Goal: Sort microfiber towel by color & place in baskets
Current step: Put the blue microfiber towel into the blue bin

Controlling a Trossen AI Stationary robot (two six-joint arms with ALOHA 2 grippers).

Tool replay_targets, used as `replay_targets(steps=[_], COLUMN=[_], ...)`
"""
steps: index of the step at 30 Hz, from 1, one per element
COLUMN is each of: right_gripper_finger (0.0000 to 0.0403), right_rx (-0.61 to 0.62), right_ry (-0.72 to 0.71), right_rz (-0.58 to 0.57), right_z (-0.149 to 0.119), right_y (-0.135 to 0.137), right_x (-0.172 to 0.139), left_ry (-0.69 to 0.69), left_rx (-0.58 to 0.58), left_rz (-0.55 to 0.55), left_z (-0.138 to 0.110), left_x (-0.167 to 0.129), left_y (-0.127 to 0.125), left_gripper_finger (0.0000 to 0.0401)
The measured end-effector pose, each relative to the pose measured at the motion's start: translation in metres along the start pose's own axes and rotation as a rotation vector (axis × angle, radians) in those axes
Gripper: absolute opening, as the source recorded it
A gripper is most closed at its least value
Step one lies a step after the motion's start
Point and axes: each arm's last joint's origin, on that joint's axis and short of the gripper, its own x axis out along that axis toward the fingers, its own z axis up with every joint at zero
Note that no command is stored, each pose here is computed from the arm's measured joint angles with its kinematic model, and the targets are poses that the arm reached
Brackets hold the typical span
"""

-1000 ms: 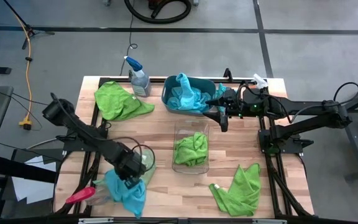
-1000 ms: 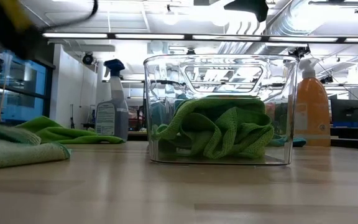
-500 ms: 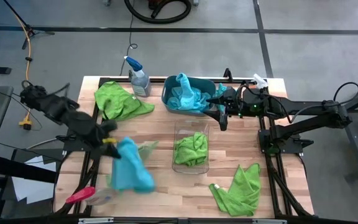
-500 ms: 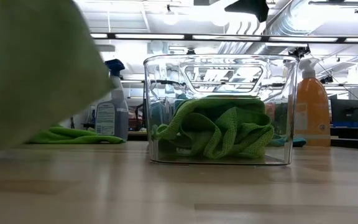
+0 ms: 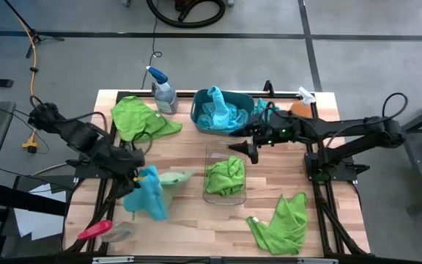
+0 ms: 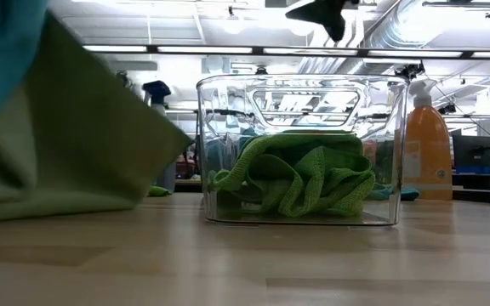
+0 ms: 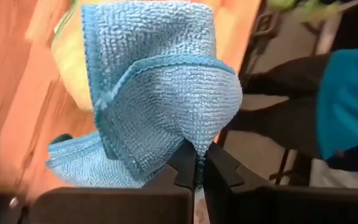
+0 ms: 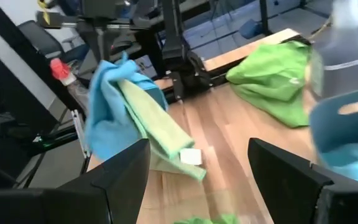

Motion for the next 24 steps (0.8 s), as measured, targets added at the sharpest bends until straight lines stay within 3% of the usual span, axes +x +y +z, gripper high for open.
replay_targets(steps=[7, 18, 22, 24], right_gripper_finger=[0.0268, 0.0268, 0.0268, 0.0268], right_rx=[-0.013, -0.029, -0.029, -0.029], right_ry=[0.036, 0.026, 0.026, 0.026], right_rz=[0.095, 0.1, 0.1, 0.101], right_z=[-0.009, -0.007, -0.007, -0.007], right_y=[0.001, 0.002, 0.002, 0.002], right_x=[0.027, 0.023, 0.023, 0.023], left_ry=[0.039, 0.004, 0.004, -0.009], left_rx=[-0.001, 0.071, 0.092, 0.096], left_rz=[0.077, 0.141, 0.117, 0.046], left_z=[0.007, 0.012, 0.013, 0.015], left_x=[0.019, 0.029, 0.029, 0.026], left_y=[-0.006, -0.008, -0.01, -0.013], left_gripper_finger=[0.0017, 0.0044, 0.0043, 0.0024])
